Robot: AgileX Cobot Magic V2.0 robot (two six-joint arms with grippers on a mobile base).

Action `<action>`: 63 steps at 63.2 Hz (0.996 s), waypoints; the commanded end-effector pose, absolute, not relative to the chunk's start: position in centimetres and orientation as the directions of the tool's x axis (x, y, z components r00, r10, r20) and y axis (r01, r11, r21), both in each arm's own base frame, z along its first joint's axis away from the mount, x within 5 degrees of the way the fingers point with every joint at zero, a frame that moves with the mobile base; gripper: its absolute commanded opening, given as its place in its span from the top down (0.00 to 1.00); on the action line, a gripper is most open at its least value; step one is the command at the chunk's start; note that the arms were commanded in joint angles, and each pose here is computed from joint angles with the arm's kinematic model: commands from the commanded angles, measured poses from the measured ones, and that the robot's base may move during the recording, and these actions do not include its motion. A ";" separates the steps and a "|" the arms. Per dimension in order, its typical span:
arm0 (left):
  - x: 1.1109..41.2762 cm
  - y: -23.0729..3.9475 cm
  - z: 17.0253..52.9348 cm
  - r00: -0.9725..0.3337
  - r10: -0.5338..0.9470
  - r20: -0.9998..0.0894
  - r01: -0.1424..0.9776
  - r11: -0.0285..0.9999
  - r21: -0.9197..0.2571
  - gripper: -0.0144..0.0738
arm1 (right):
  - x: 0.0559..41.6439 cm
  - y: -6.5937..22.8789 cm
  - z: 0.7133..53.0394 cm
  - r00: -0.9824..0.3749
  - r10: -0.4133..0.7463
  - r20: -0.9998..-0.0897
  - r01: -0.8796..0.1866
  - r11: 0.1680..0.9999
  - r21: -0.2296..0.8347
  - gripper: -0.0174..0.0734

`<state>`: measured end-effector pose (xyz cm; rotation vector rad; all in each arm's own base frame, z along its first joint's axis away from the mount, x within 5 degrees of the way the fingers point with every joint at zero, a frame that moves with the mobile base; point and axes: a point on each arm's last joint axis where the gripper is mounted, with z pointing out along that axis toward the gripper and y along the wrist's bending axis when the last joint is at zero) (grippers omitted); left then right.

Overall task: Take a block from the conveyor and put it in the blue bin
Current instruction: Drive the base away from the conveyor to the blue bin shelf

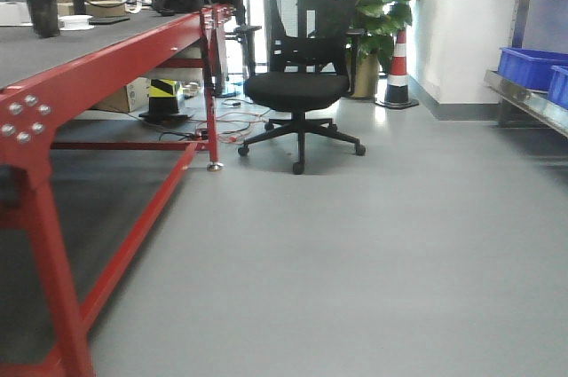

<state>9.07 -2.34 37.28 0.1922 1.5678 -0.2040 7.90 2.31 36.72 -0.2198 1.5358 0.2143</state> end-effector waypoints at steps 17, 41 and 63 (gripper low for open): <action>9.0 -2.3 37.6 0.020 -0.022 -1.000 0.248 0.969 -0.017 0.96 | 7.8 2.3 36.8 0.044 0.004 -0.999 -0.273 0.962 -0.008 0.99; 9.0 -2.3 37.6 0.020 -0.022 -1.000 0.248 0.969 -0.017 0.96 | 7.8 2.3 36.8 0.044 0.004 -0.999 -0.273 0.962 -0.008 0.99; 9.0 -2.3 37.6 0.020 -0.022 -1.000 0.248 0.969 -0.017 0.96 | 7.8 2.3 36.8 0.044 0.004 -0.999 -0.273 0.962 -0.008 0.99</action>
